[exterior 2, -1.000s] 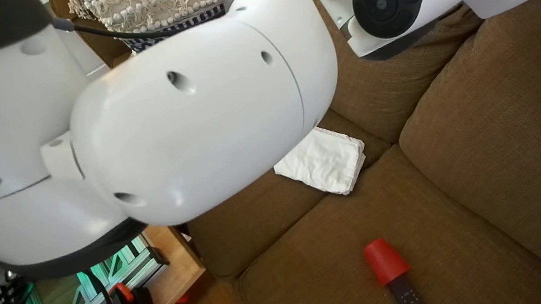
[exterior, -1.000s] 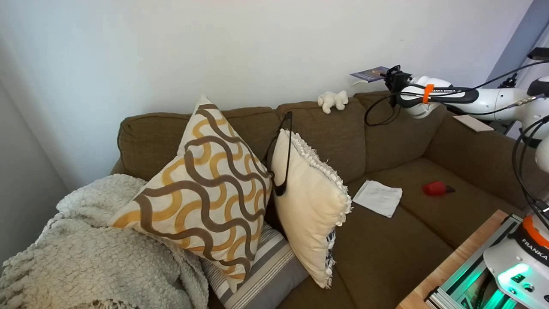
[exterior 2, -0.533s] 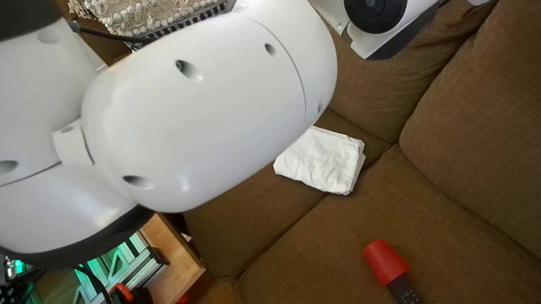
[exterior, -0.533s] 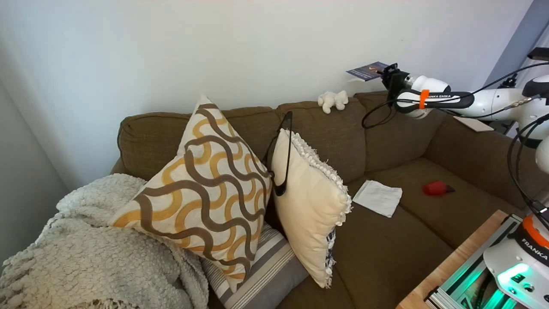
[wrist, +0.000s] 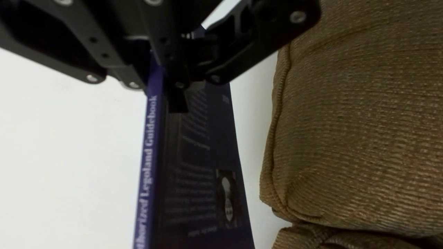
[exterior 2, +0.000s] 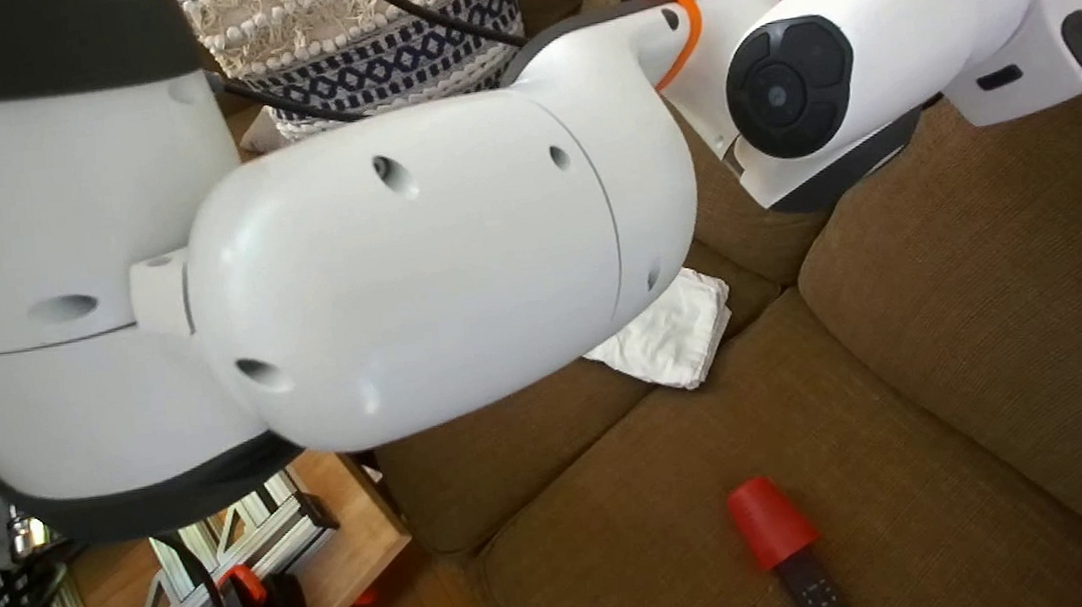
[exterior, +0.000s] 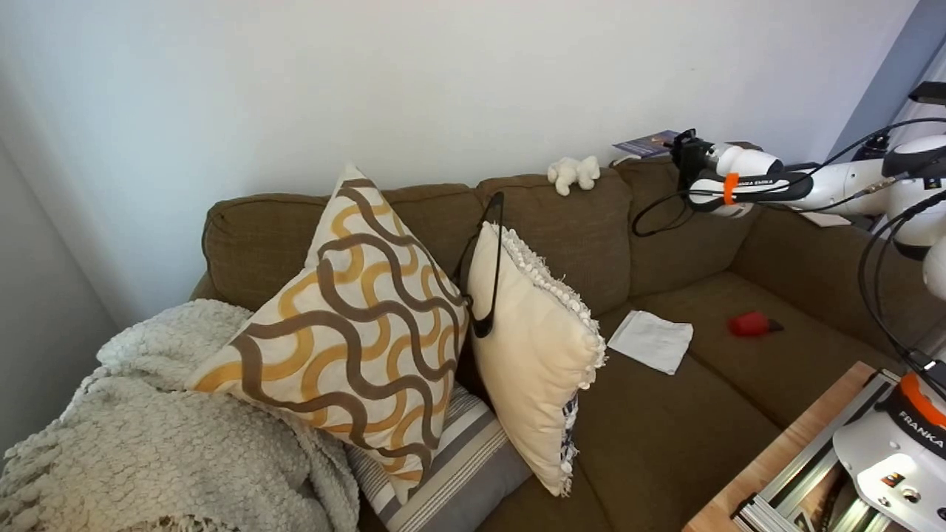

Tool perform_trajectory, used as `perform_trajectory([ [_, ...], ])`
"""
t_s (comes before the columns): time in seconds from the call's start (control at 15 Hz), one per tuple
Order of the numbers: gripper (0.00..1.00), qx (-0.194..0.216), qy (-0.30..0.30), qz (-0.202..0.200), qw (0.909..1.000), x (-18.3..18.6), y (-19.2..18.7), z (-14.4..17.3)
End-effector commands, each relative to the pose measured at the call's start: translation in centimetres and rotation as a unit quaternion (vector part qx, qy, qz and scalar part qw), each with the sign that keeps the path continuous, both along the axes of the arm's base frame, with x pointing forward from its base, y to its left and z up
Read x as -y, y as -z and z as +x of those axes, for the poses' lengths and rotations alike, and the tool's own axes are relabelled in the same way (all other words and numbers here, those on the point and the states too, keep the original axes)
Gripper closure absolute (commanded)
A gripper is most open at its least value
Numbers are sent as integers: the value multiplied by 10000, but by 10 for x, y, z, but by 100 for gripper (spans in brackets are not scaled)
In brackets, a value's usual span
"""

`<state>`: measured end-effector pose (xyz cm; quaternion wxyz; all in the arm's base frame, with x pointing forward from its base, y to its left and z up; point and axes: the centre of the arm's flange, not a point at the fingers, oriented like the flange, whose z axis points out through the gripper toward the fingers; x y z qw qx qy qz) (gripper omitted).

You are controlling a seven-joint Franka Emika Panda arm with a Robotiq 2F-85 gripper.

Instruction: Put the book on top of the couch

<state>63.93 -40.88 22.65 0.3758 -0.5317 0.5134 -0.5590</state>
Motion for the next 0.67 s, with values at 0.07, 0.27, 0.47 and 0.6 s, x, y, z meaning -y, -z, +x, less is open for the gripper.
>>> perform_trajectory([
  [0.07,97,255,-200,353,9989,32,24,53],
  [0.27,97,135,-405,526,9977,29,23,59],
  [0.47,97,10,-381,604,9974,24,31,50],
  [0.6,97,-92,-288,659,9974,30,39,45],
])
